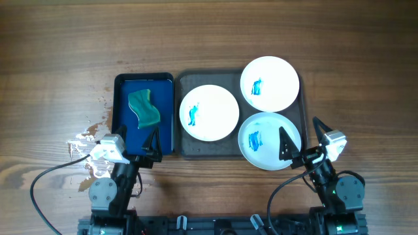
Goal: Clean dirty plates on tray and stack at the side
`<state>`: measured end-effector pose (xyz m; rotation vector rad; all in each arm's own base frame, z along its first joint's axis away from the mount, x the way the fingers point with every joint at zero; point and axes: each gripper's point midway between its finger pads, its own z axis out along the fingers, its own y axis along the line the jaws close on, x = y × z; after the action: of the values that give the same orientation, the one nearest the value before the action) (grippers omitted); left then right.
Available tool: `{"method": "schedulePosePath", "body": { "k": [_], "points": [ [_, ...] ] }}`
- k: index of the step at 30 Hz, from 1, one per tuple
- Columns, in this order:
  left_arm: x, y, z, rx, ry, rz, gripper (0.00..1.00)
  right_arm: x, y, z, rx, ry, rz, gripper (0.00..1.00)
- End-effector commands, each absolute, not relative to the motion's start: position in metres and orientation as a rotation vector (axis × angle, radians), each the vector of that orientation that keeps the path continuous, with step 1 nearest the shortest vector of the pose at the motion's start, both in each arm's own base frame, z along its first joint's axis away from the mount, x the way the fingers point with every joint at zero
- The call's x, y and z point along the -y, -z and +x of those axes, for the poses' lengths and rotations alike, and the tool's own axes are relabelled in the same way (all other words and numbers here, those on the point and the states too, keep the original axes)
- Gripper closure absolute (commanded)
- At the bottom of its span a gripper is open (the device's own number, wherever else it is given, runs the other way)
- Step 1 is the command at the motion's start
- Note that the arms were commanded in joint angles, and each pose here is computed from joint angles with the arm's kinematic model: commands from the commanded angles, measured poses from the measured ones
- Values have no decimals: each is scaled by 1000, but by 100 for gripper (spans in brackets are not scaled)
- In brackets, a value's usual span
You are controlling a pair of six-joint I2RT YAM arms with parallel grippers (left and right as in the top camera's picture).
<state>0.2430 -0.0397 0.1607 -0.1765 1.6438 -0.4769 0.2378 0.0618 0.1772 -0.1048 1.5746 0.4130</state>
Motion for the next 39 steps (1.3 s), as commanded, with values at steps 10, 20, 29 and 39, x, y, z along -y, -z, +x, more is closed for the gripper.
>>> {"method": "schedulePosePath", "body": {
  "k": [10,20,29,39],
  "points": [
    [40,-159,243,-1648,464,-159,0,-61,-177,238,-1575,-417,-91,0],
    [40,-159,243,-1648,464,-159,0,-60,-177,238,-1575,-418,-91,0],
    [40,-159,243,-1648,464,-159,0,-60,-177,238,-1575,-417,-90,0],
    [47,-160,241,-1655,538,-168,0,-60,-177,238,-1575,-418,-91,0]
  ]
}}
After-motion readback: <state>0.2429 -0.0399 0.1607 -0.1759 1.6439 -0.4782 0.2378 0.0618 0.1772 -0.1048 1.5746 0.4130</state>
